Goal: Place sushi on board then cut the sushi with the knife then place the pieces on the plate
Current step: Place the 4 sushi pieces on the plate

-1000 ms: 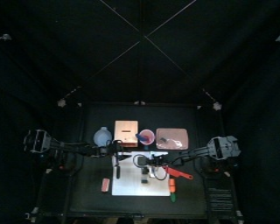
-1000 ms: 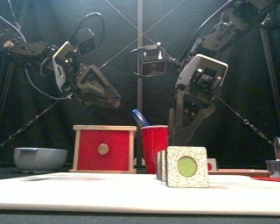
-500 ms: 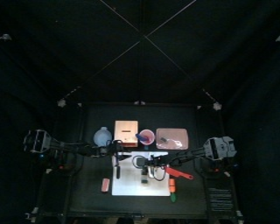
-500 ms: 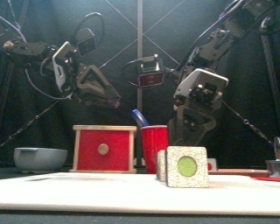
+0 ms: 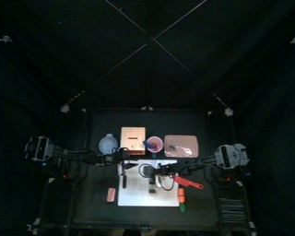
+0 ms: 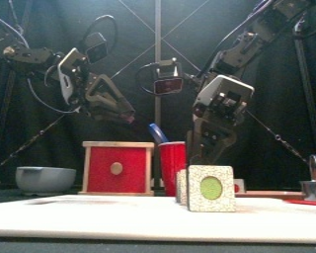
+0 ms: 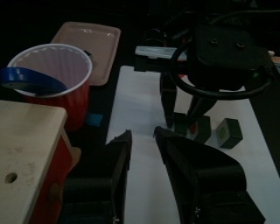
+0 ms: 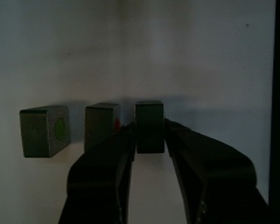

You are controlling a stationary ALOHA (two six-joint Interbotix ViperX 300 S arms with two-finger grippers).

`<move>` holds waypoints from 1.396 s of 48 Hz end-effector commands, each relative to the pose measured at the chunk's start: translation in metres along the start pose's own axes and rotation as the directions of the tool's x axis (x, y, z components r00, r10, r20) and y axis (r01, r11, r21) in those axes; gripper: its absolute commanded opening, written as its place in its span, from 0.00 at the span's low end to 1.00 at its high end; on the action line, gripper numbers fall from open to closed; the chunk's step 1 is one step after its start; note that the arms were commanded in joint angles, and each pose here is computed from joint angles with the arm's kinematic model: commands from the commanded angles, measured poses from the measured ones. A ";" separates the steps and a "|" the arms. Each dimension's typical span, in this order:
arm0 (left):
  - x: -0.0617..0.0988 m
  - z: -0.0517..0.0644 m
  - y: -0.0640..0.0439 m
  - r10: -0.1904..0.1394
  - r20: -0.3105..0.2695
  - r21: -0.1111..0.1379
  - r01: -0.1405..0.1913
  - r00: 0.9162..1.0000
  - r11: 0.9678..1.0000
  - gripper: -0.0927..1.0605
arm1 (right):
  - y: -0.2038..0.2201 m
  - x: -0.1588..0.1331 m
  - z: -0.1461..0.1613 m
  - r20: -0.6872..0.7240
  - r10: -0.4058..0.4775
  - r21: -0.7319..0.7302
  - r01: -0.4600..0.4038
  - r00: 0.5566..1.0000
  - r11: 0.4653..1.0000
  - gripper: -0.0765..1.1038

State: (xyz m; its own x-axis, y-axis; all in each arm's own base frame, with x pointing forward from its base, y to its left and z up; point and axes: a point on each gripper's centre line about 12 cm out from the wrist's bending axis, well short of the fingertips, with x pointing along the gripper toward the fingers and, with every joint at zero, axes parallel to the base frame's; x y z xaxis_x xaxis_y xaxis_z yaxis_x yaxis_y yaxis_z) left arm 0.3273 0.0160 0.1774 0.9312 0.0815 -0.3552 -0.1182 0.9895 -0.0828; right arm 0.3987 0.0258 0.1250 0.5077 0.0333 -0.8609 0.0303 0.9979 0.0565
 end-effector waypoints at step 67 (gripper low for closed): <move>0.002 0.010 0.001 0.003 0.031 -0.004 -0.003 1.000 1.000 0.69 | -0.179 -0.096 -0.122 -0.137 -0.286 0.448 0.317 0.948 0.836 0.63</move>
State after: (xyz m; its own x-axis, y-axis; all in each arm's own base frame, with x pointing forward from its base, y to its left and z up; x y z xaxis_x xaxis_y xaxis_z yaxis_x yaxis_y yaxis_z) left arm 0.3272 0.0164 0.1779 0.9317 0.0823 -0.3537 -0.1190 0.9894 -0.0833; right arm 0.2341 -0.1459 0.1295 0.3259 -0.2288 -0.9173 0.5706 0.8213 -0.0022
